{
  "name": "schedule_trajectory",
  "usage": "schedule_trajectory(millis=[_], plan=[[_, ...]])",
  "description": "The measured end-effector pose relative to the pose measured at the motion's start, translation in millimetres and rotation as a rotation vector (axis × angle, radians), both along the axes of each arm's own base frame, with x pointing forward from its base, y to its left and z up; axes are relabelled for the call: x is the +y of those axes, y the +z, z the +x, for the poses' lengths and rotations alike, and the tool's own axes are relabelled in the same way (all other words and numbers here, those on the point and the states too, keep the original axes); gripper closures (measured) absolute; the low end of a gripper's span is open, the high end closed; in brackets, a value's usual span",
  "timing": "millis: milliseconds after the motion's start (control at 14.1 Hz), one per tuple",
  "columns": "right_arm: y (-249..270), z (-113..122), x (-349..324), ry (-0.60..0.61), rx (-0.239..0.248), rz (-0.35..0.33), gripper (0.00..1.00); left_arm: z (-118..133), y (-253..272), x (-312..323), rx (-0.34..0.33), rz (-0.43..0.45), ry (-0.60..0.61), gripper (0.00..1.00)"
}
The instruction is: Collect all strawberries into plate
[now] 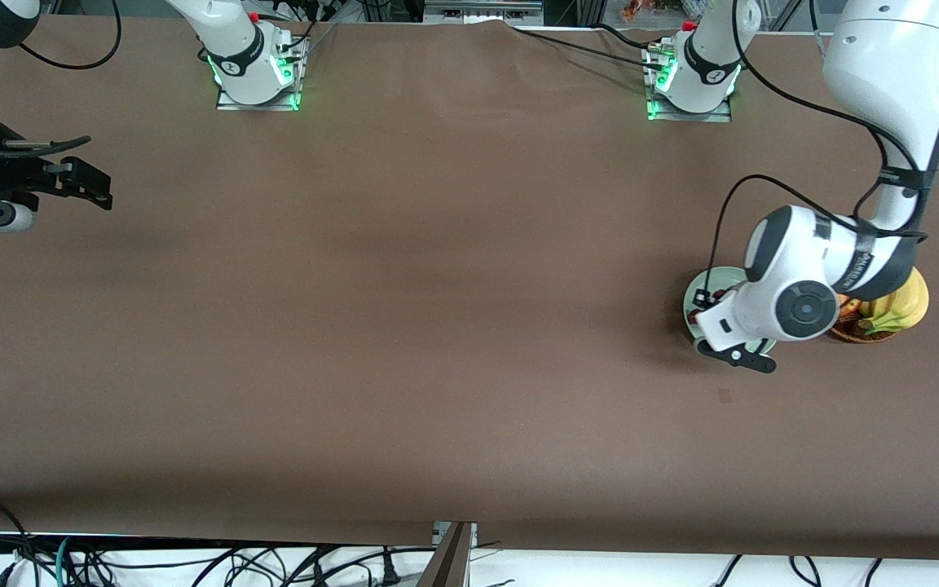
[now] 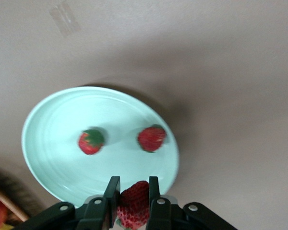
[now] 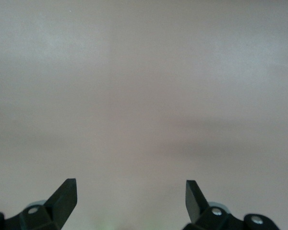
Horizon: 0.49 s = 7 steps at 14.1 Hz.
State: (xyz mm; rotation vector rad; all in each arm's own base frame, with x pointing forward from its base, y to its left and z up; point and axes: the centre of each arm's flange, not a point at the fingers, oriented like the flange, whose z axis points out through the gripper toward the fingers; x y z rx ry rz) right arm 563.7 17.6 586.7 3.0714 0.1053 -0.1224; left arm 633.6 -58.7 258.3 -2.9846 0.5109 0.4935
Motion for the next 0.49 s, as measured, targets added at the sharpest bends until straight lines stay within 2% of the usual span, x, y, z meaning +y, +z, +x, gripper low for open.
schedule_trajectory(millis=[141, 495], plan=[[-0.3, 0.1, 0.0, 0.0, 0.0, 0.0, 0.0, -1.7, -13.5, 17.9, 0.008, -0.025, -0.029, 0.67], [-0.7, 0.3, 1.2, 0.002, 0.001, 0.0, 0.0, -2.5, -12.0, 13.4, -0.002, -0.037, -0.045, 0.18]])
